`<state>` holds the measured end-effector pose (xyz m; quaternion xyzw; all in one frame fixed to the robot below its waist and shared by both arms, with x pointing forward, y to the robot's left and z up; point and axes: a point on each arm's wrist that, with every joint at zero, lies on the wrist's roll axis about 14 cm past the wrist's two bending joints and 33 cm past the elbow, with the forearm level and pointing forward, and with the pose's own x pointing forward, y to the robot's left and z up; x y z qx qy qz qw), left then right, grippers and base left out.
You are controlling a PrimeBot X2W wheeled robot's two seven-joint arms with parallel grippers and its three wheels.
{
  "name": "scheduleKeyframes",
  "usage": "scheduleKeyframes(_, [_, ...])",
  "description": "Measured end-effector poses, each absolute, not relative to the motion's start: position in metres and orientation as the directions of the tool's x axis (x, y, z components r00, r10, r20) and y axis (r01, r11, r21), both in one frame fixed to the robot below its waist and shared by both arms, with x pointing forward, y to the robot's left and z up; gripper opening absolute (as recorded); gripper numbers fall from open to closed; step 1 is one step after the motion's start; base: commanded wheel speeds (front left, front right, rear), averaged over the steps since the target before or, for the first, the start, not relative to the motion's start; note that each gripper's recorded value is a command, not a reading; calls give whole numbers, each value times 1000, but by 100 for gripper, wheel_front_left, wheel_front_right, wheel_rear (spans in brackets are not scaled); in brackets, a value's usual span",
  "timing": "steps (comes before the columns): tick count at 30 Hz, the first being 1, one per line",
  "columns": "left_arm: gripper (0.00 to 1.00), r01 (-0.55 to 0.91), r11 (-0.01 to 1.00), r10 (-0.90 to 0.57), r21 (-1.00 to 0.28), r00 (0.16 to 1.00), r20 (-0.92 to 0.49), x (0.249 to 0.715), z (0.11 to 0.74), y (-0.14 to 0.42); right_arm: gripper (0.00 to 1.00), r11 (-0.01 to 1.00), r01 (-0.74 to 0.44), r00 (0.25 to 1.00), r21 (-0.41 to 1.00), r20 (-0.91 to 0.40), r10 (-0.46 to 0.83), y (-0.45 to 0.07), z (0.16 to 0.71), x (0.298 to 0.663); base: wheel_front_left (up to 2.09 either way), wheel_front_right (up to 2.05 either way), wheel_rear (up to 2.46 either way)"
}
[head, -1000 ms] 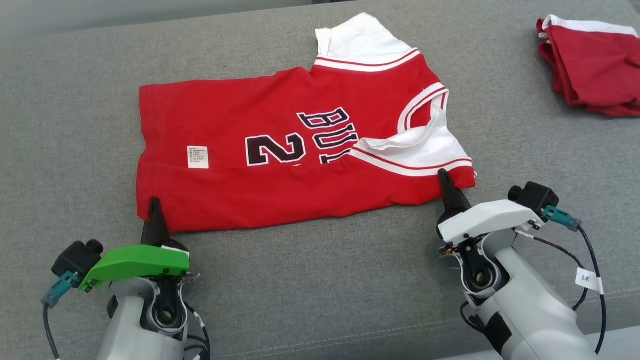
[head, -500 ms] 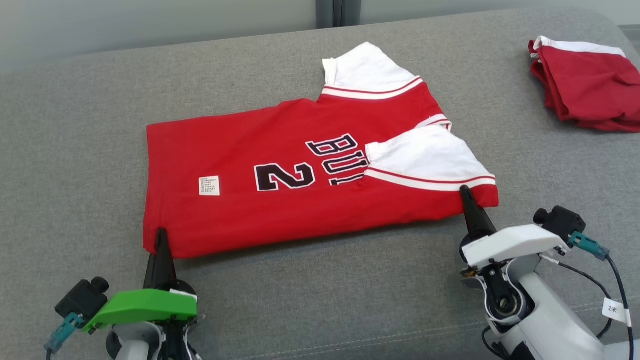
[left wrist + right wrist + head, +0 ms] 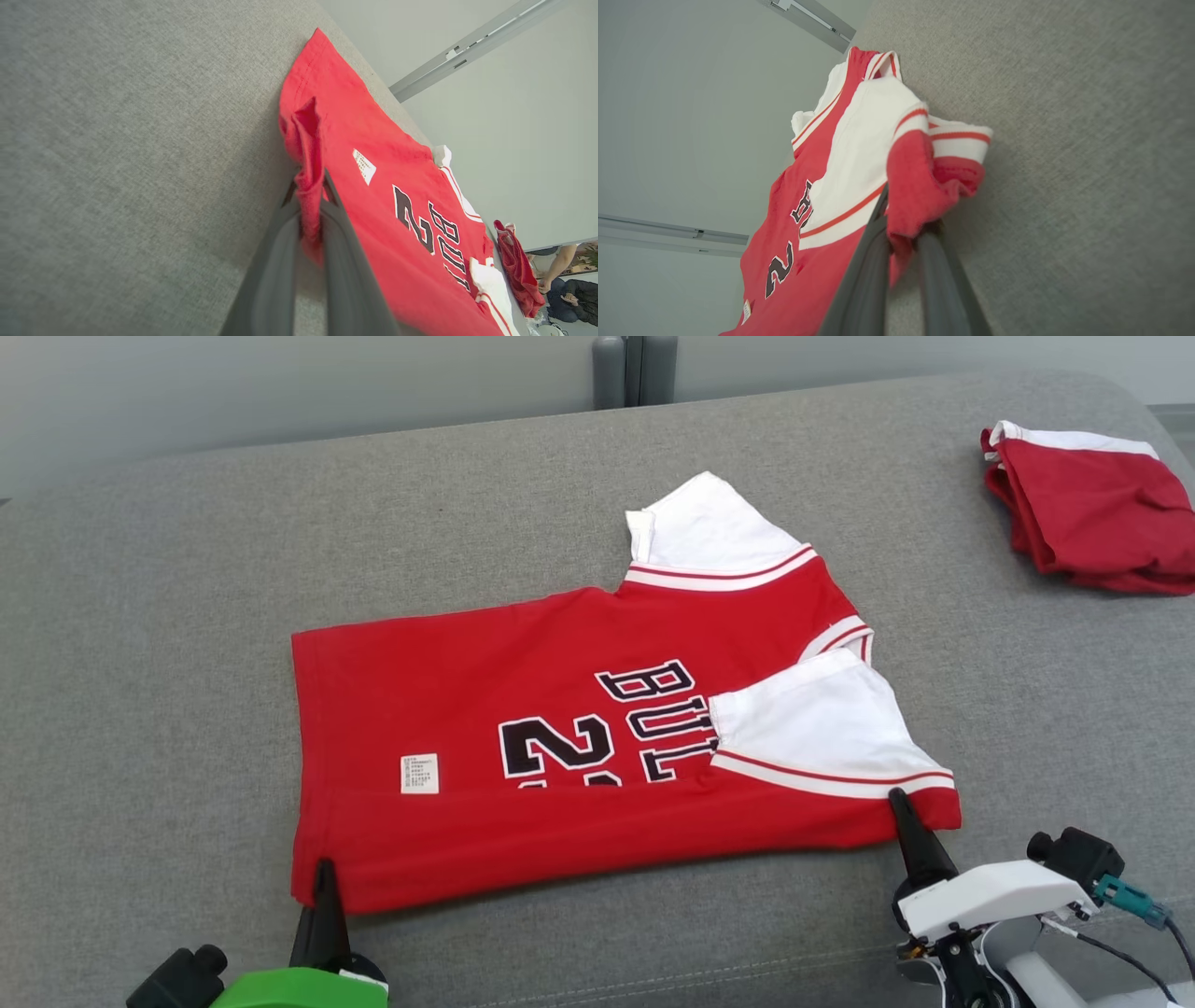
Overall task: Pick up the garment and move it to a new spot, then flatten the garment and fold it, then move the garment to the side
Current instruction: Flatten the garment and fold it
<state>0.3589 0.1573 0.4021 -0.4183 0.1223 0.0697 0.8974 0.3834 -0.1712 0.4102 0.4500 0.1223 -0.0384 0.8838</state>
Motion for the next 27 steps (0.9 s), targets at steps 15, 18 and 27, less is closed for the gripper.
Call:
scheduleKeyframes(15, [100, -313, 656, 48, -687, 926, -375, 345, 376, 162, 100, 622, 212, 958, 754, -286, 19, -175, 399, 377, 0, 0, 0])
scheduleKeyframes(18, [100, -304, 695, 66, -651, 929, -364, 347, 378, 173, 100, 635, 226, 958, 739, -286, -8, -188, 399, 374, 0, 0, 0])
scheduleKeyframes(27, [100, -160, 843, 39, -513, 970, -239, 383, 415, 187, 100, 742, 237, 964, 627, -250, -96, -245, 412, 372, 0, 0, 0])
